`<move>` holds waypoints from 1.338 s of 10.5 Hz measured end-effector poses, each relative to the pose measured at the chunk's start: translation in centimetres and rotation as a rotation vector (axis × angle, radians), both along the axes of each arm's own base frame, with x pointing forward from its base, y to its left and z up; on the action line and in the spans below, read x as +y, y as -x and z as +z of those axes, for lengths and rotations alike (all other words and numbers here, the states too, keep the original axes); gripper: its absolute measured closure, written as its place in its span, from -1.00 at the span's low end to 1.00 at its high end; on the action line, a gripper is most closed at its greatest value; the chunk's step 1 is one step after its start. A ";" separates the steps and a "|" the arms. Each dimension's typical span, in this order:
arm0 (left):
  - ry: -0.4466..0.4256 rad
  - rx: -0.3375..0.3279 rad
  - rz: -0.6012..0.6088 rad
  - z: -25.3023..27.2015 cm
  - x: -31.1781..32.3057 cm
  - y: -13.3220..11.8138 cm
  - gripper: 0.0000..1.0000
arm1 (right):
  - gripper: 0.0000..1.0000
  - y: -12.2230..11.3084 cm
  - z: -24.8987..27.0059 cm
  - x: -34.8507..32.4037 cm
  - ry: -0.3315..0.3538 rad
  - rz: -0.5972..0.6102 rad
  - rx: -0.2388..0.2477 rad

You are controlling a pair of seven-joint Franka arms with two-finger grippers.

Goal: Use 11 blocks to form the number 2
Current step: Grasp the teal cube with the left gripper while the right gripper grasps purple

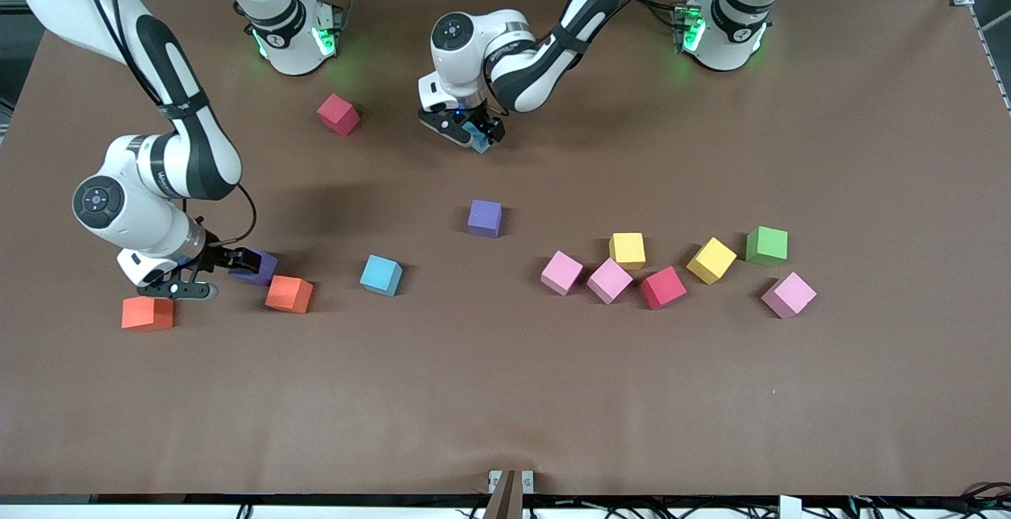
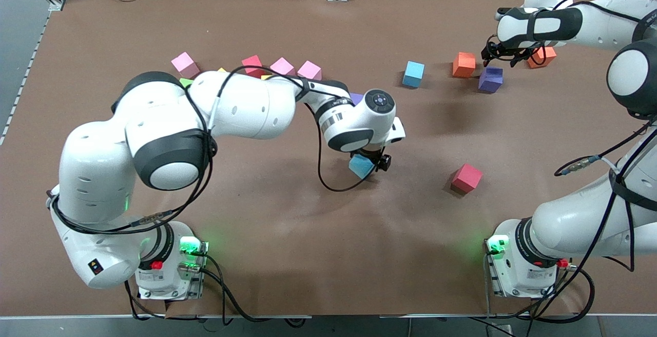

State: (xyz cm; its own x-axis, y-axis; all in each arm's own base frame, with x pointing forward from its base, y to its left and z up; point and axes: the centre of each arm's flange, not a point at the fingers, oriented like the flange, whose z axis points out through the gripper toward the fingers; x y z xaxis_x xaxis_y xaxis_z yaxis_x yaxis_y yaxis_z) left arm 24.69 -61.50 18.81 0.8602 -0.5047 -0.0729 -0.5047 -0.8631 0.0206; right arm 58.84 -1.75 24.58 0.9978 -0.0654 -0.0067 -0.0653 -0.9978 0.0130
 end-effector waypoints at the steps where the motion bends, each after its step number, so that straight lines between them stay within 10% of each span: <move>1: -0.003 -0.002 0.018 -0.6 -0.7 0.8 -0.92 | -1.00 0.1 -0.2 0.5 0.000 -0.009 0.003; 4: -0.012 -0.011 0.156 -0.7 -1.2 1.1 -0.26 | -1.00 0.6 -1.1 1.0 0.000 -0.016 0.006; 10: -0.140 0.085 0.573 1.1 4.1 -0.8 -0.22 | -1.00 1.3 -2.9 0.9 0.000 -0.018 0.000; 14: -0.129 0.028 0.614 -0.7 6.5 4.6 -0.22 | -1.00 1.5 -3.2 0.8 0.001 -0.021 0.005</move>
